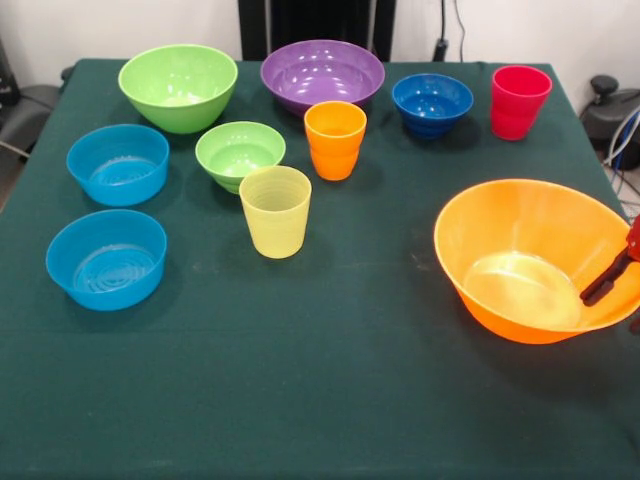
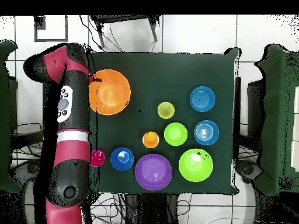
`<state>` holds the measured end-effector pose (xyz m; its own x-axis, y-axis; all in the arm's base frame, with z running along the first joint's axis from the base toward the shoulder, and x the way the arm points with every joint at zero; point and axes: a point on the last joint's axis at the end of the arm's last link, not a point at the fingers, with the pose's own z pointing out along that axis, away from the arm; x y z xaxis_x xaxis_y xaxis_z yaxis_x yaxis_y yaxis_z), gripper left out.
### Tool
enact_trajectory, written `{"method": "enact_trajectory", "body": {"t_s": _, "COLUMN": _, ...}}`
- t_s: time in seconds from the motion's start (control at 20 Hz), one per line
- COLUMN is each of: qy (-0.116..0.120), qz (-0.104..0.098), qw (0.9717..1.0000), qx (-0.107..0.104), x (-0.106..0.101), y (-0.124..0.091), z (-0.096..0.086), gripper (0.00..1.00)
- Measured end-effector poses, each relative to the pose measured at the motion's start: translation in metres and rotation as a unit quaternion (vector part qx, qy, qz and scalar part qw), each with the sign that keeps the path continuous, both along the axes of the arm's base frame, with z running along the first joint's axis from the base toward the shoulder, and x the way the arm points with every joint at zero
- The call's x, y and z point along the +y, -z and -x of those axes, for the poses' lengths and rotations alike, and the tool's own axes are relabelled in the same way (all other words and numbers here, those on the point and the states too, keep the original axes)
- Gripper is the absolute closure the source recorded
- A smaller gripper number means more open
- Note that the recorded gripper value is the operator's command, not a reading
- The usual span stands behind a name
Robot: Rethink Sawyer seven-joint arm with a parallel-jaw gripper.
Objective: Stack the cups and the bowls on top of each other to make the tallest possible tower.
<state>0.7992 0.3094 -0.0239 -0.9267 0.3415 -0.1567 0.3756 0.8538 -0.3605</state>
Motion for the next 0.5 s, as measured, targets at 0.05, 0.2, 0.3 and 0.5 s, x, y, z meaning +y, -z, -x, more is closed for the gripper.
{"method": "enact_trajectory", "body": {"t_s": 0.05, "qy": 0.0, "qz": 0.0, "qw": 1.0, "qx": 0.0, "x": 0.0, "y": 0.0001, "z": -0.0001, "gripper": 0.0}}
{"method": "enact_trajectory", "body": {"t_s": 0.2, "qy": 0.001, "qz": -0.003, "qw": 1.0, "qx": 0.0, "x": 0.0016, "y": 0.0007, "z": -0.0016, "gripper": 0.0}}
{"method": "enact_trajectory", "body": {"t_s": 0.3, "qy": 0.001, "qz": -0.004, "qw": 1.0, "qx": 0.0, "x": 0.0043, "y": 0.0012, "z": -0.0022, "gripper": 1.0}}
{"method": "enact_trajectory", "body": {"t_s": 0.5, "qy": 0.002, "qz": 0.007, "qw": 1.0, "qx": 0.006, "x": 0.0048, "y": -0.0019, "z": -0.0013, "gripper": 1.0}}
